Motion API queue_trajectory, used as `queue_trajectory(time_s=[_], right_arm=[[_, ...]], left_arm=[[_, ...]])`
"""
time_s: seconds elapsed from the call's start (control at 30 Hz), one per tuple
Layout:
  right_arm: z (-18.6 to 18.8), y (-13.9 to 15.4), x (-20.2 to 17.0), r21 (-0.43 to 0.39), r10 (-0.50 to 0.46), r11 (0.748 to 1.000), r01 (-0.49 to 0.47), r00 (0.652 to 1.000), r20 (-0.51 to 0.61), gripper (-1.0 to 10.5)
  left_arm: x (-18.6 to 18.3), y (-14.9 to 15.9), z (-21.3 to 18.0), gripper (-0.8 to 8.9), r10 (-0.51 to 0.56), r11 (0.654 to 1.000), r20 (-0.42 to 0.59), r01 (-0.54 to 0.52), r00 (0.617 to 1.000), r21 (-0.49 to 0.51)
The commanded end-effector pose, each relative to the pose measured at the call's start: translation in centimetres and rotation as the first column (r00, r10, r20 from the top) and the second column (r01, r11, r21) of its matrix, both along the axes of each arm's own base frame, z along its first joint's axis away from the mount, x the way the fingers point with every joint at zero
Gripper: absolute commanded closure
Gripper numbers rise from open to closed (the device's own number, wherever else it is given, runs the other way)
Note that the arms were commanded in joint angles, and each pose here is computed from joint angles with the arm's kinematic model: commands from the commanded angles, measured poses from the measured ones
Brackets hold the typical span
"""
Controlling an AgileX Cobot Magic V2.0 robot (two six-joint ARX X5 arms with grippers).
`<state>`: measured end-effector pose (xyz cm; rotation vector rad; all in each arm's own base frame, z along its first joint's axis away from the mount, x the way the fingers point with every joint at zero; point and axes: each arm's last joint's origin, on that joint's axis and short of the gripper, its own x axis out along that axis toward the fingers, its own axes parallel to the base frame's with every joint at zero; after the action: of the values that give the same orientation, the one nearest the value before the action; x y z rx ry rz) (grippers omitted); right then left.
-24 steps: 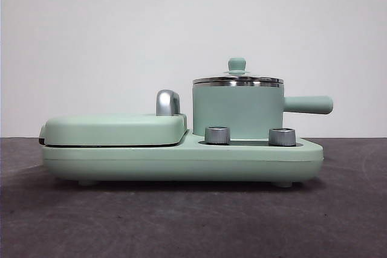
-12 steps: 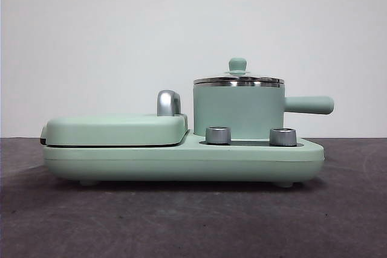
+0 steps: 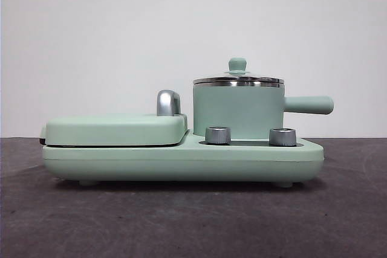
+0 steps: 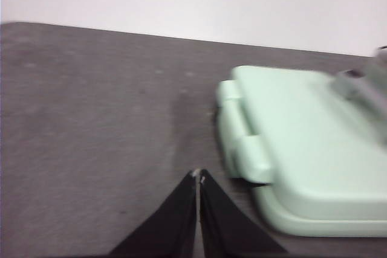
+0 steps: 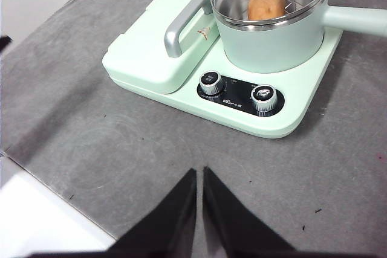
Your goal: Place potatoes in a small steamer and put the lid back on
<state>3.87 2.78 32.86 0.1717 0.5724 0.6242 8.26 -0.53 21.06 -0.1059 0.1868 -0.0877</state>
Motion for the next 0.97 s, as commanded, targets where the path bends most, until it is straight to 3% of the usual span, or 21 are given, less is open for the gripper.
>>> queue_trajectory(time_s=[0.03,0.3,0.43,0.97], right_arm=[[0.2,0.0,0.0,0.001,0.009,1.000,-0.009,1.000,0.015,9.3],[0.2,0.0,0.0,0.001,0.008,1.000,-0.008,1.000,0.016,9.3],[0.2,0.0,0.0,0.001,0.008,1.000,-0.008,1.000,0.016,9.3],[0.2,0.0,0.0,0.001,0.008,1.000,-0.008,1.000,0.015,9.3]], left_arm=[[0.3,0.2,-2.2,8.08,0.012,0.999,0.023,-0.013,1.000,0.050],[1.0,0.3,-5.9,8.08,0.020,0.997,-0.032,-0.018,0.999,0.071],[1.2,0.3,-5.7,8.08,0.021,0.998,0.025,-0.022,0.999,0.066],[1.2,0.3,-5.7,8.08,0.021,0.998,0.023,-0.022,1.000,0.066]])
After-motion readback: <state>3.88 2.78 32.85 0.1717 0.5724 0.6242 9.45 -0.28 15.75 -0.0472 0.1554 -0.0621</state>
